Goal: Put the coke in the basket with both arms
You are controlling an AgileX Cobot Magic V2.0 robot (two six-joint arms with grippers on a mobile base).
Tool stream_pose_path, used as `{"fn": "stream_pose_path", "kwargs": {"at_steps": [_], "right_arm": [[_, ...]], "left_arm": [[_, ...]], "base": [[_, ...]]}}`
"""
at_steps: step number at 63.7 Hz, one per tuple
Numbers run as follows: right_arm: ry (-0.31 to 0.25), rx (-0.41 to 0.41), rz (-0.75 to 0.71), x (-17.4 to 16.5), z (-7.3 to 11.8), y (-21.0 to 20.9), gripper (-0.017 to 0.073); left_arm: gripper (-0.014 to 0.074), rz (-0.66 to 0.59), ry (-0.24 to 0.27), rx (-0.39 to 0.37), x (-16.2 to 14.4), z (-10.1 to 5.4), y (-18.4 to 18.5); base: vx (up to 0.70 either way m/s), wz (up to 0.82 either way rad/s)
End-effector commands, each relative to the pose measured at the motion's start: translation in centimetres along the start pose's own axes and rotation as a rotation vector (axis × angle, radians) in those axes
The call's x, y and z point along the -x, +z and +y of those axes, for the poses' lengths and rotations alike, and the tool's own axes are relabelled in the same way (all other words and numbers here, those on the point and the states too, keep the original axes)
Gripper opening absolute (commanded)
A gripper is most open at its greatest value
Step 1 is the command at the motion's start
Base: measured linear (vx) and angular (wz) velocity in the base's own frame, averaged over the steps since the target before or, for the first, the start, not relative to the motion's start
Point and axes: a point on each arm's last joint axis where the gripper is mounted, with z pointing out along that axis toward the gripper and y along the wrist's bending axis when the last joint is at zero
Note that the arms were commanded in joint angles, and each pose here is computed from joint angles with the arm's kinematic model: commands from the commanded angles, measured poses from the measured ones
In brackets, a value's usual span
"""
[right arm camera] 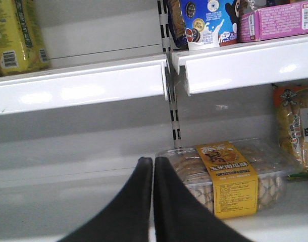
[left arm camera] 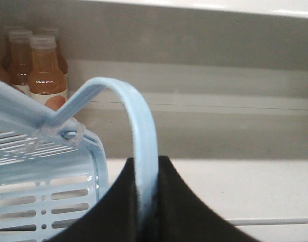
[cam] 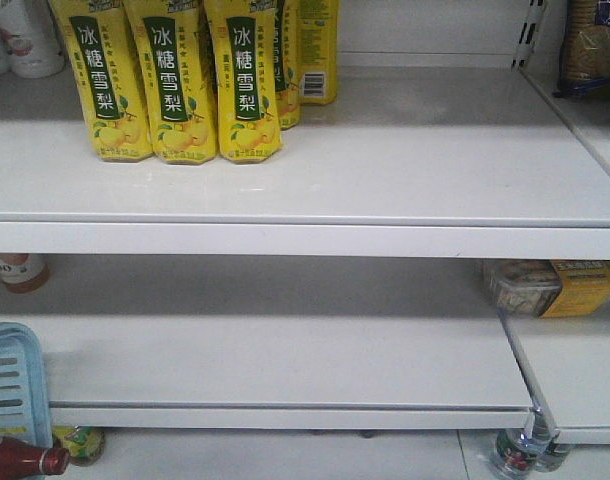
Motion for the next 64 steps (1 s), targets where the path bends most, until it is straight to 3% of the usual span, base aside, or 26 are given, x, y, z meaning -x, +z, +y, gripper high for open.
{"fn": "stream_pose_path", "kwargs": {"at_steps": [1, 64], "right_arm": [[-0.013, 0.010, -0.072, 0.32, 0.07, -0.13, -0.0006], [-0.016, 0.003, -0.041, 0.04, 0.00, -0.12, -0.0006]], "left_arm": [[-0.0006, -0.192, 0.067, -0.019, 1.73, -0.23, -0.33], [-0.0006, -0.192, 0.067, -0.019, 1.73, -0.23, -0.33]], "base": [[0.00, 0.00], [0.00, 0.00]]}}
